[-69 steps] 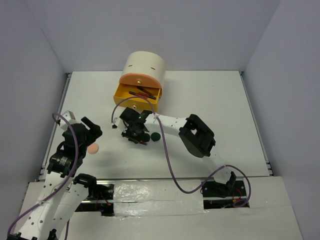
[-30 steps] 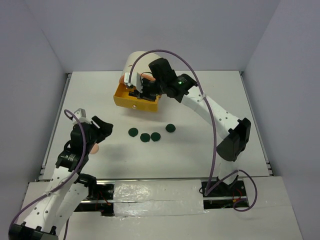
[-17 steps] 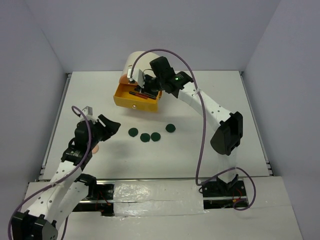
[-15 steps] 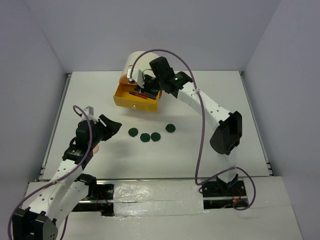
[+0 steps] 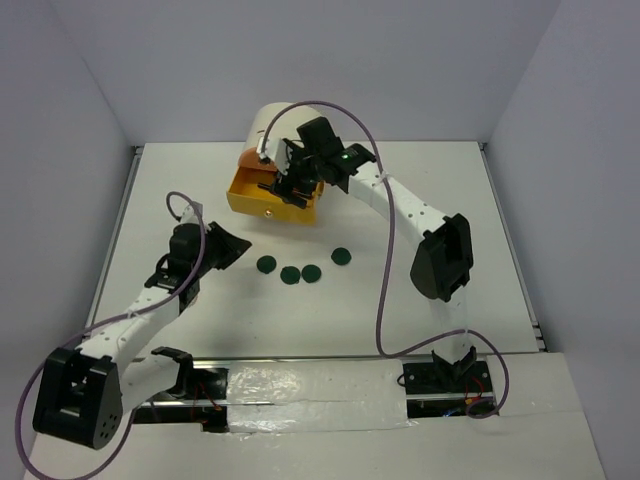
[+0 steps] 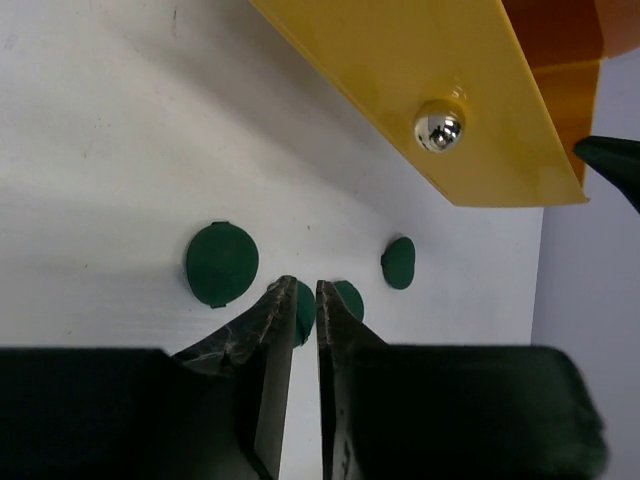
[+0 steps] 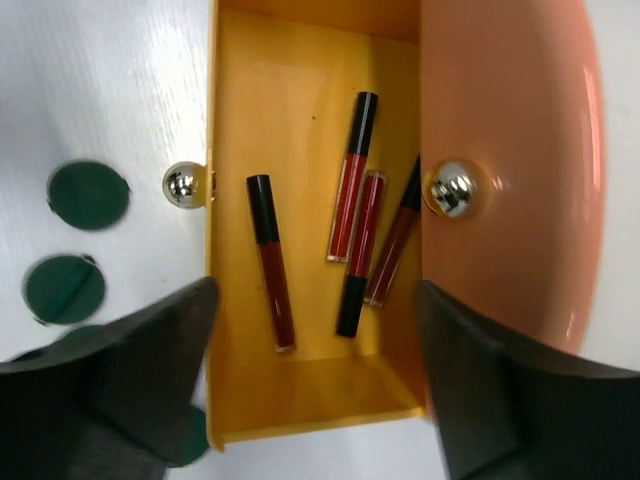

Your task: Organize the makeup

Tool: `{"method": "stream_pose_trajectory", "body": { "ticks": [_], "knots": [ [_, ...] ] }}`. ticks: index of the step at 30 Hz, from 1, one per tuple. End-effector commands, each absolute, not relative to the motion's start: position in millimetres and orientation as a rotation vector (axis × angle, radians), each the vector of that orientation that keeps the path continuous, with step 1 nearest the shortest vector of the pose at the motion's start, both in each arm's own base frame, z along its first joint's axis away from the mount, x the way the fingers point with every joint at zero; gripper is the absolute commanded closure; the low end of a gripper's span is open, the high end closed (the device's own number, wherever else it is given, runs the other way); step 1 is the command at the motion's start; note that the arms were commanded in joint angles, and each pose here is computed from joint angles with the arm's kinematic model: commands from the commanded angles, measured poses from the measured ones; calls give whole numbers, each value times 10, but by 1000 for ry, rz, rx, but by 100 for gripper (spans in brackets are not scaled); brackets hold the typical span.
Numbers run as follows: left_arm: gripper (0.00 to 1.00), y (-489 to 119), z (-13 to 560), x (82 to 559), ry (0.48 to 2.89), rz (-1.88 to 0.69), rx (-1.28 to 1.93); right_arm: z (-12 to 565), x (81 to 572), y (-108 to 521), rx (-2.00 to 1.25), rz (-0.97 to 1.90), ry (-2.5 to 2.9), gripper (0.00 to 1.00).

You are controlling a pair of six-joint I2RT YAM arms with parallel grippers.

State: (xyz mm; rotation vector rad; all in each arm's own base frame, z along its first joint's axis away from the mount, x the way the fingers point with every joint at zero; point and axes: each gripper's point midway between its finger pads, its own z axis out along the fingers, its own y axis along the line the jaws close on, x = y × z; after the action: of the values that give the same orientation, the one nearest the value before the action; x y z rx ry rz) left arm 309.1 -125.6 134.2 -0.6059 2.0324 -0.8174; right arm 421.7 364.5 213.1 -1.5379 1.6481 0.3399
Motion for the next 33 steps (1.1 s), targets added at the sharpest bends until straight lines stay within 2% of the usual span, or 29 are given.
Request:
{"method": "stream_pose_trajectory", "body": {
  "ticks": [1,2,4,6,7,8,9,10,11,13,22,33],
  "knots": [
    [75,-1277,1644,3381,1944,-841,-599,2948,4217,3539,-1327,417,1594,7],
    [78,-1280,1686,3443,1942,-838,-604,3036,4223,3504,-1292,429,1590,0],
    [89,-1286,1569,3523,1985,-816,-638,3107,4185,3409,-1267,474,1598,0],
    [100,-1304,1521,3644,2014,-805,-668,3214,4115,3285,-1237,506,1604,4],
    [100,-1312,1494,3676,2029,-801,-679,3247,4085,3248,-1231,518,1603,10],
    [100,-1331,1472,3761,2042,-798,-692,3302,4039,3166,-1219,535,1602,34],
    [100,-1345,1472,3798,2046,-802,-695,3327,4014,3141,-1211,539,1601,53],
    [100,-1374,1546,3872,2030,-820,-692,3363,4028,3090,-1191,526,1600,81],
    [100,-1386,1545,3911,2032,-823,-698,3332,4026,3039,-1183,522,1613,89],
    [100,-1426,1546,4018,2038,-834,-700,3433,4029,2914,-1147,503,1606,97],
    [100,-1531,1626,4411,2049,-840,-685,3331,4064,2498,-1046,492,1680,97],
    [100,-1739,1805,4616,2015,-962,-620,3140,4044,2365,-1015,518,1731,97]
  ]
}}
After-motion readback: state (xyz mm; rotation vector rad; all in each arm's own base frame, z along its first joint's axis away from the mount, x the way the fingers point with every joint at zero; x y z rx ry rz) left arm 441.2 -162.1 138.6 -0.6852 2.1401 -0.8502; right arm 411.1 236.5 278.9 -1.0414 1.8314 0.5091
